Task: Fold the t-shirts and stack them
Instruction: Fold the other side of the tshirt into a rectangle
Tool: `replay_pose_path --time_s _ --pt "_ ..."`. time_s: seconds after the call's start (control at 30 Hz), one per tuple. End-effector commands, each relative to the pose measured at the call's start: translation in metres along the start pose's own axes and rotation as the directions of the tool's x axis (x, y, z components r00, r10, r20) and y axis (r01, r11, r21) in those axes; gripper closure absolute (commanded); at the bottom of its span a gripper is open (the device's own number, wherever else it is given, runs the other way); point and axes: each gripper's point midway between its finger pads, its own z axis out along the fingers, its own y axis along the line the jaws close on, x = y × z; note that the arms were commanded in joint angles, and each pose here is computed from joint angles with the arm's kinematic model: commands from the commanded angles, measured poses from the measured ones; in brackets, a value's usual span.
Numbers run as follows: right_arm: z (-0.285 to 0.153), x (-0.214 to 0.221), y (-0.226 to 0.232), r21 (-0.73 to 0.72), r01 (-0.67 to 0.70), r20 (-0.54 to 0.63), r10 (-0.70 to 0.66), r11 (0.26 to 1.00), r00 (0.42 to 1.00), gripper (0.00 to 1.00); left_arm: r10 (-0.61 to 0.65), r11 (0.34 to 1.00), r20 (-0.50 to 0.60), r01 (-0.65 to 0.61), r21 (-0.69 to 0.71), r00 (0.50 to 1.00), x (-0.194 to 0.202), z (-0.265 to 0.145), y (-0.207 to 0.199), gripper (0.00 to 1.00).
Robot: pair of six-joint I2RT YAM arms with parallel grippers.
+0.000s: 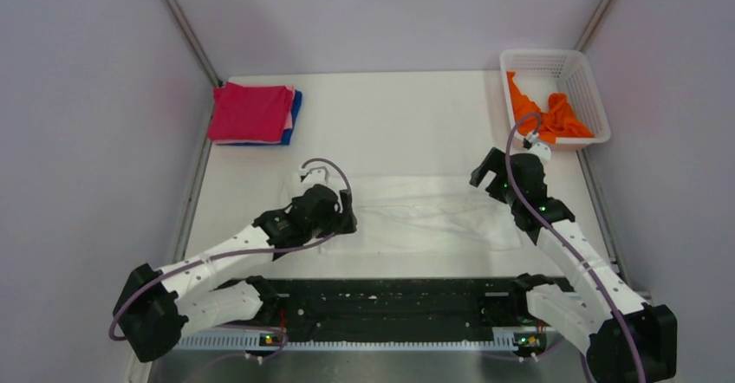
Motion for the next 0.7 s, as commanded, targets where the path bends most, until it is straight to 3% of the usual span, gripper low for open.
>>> replay_pose_path --time_s 0.0,0.13,0.23,0.4,0.53,0.67 --pt "-0.002 -0.008 0.007 -0.033 0.006 0.035 -0.005 0.999 0.999 0.01 -0.007 0.992 0.176 0.029 -0.122 0.984 -0.034 0.010 0.017 0.01" --pt "-0.003 -0.007 0.008 -0.040 0.017 0.028 -0.016 0.999 0.999 0.01 0.038 0.976 0.219 0.010 -0.216 0.975 -0.045 0.022 0.028 0.01" --pt "-0.003 -0.007 0.008 -0.036 0.019 0.030 -0.018 0.999 0.999 0.01 0.075 0.972 0.171 -0.034 -0.233 0.982 -0.040 0.032 0.026 0.09" --pt "-0.003 -0.007 0.006 -0.032 0.019 0.031 -0.018 0.999 0.999 0.01 0.049 0.978 0.060 -0.036 -0.205 0.997 -0.017 0.039 0.021 0.37" --pt "-0.001 -0.008 0.007 -0.034 0.016 0.033 -0.015 0.999 0.999 0.01 0.023 0.990 0.037 -0.018 -0.138 0.999 -0.009 0.042 0.011 0.58" --pt "-0.001 -0.007 0.008 -0.035 0.017 0.028 -0.016 0.999 0.999 0.01 0.026 0.986 0.012 -0.023 -0.163 1.000 -0.005 0.041 0.015 0.95"
